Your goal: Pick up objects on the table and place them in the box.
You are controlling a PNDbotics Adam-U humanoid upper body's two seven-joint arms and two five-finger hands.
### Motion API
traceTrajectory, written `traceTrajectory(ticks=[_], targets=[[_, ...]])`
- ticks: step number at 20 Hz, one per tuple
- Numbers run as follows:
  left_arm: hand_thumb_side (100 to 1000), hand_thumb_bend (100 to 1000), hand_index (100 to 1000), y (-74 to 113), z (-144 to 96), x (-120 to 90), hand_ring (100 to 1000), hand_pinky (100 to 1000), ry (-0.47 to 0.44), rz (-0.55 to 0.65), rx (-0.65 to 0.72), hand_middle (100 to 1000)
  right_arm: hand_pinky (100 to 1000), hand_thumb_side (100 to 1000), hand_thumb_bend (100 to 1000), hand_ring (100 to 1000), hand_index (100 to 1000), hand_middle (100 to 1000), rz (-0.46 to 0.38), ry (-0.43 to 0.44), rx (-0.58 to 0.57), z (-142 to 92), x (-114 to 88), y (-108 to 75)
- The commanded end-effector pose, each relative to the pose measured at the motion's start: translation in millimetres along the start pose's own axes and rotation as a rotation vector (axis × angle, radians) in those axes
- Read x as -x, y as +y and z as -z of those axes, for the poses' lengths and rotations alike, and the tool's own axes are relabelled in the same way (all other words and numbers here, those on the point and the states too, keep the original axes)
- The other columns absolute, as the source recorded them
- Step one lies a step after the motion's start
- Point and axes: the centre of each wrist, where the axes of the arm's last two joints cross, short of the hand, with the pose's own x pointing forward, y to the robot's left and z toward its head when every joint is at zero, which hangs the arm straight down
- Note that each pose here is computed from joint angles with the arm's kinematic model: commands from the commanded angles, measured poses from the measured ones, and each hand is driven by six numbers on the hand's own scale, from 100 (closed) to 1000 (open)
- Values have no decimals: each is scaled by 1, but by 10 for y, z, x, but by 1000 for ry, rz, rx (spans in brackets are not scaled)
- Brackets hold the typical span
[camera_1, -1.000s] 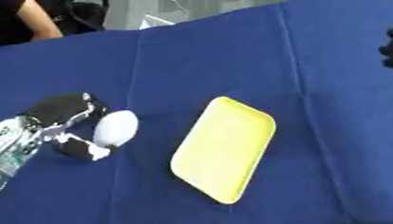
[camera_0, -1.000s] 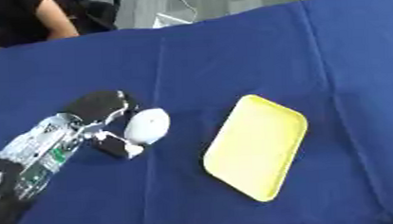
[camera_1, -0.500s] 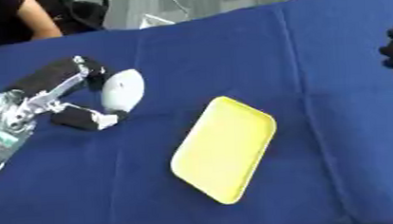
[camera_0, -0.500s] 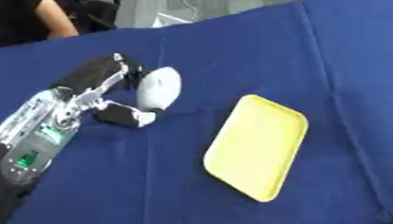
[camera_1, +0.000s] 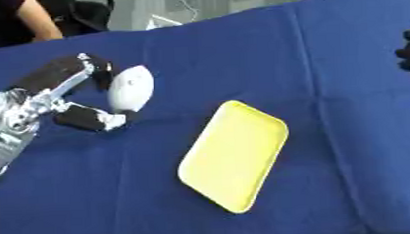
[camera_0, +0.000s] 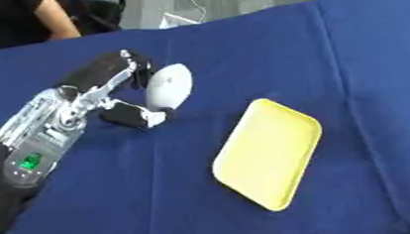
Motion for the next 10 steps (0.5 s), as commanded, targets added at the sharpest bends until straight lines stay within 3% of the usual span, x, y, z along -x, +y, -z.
traceTrajectory(ticks=[1,6,10], targets=[[413,100,701,116,136,-182,503,779,-76,18,-18,502,867,933,357,868,1000,931,-11,-29,-1,32,-62,-38],[409,100,701,158,515,-476,501,779,-165,45,-15,501,867,933,357,868,1000,931,2,-39,-7,49,-79,-14],[409,100,701,143,662,-572,501,781,-202,61,-15,500,866,933,358,867,1000,931,7,-43,-7,58,-88,-9]])
